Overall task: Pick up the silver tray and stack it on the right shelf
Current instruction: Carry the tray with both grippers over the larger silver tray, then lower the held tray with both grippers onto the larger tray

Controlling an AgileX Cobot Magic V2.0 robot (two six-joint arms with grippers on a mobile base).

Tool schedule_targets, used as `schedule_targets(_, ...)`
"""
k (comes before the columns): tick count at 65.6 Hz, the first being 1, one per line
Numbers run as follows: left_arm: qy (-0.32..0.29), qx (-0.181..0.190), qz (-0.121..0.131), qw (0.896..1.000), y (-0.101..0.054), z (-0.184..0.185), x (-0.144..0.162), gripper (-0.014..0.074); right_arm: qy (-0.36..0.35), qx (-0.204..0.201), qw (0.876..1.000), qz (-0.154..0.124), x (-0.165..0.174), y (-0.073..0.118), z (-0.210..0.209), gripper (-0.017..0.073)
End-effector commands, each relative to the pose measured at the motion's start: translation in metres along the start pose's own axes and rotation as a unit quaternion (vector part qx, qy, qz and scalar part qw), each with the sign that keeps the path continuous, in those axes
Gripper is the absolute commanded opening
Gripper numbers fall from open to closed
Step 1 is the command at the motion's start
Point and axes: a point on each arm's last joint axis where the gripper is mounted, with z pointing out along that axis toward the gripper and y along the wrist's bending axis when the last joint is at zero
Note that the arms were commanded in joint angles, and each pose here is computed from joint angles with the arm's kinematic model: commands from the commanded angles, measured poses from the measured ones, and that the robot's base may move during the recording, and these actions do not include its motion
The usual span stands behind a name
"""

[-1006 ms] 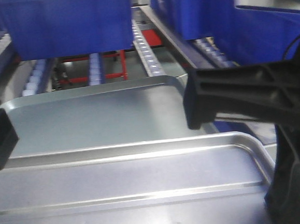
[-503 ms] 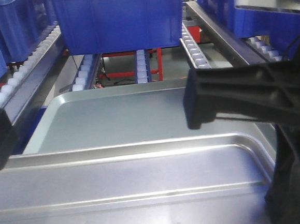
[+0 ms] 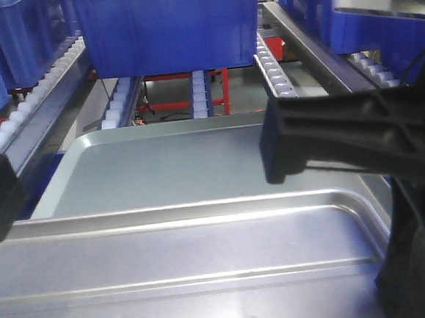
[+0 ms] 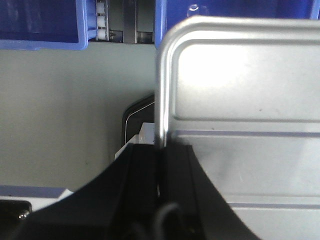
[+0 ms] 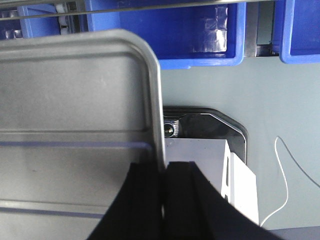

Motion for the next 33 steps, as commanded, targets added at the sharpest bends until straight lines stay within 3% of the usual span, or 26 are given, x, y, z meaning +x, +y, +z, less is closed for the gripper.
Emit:
schedule_targets(1, 0.019, -0.095, 0.005, 0.995, 0.0195, -0.0105, 0.0032, -0.0092, -0.028, 0.016, 0.999, -0.014, -0.0074, -0.0037, -0.0099, 0.0058)
schedule_targets(25, 0.01, -0.089, 0.007, 0.996, 0.0185, -0.0103, 0.0016, -0.0092, -0.028, 0.013, 0.999, -0.013, -0.0077, -0.0033, -0.0098, 0.0058)
schedule_targets(33, -0.008, -0.042, 0.027, 0.999, 0.0099, -0.0098, -0.0024, -0.0092, -0.032, 0.015, 0.999, -0.016, -0.0085, -0.0035, -0.0101, 0.0058)
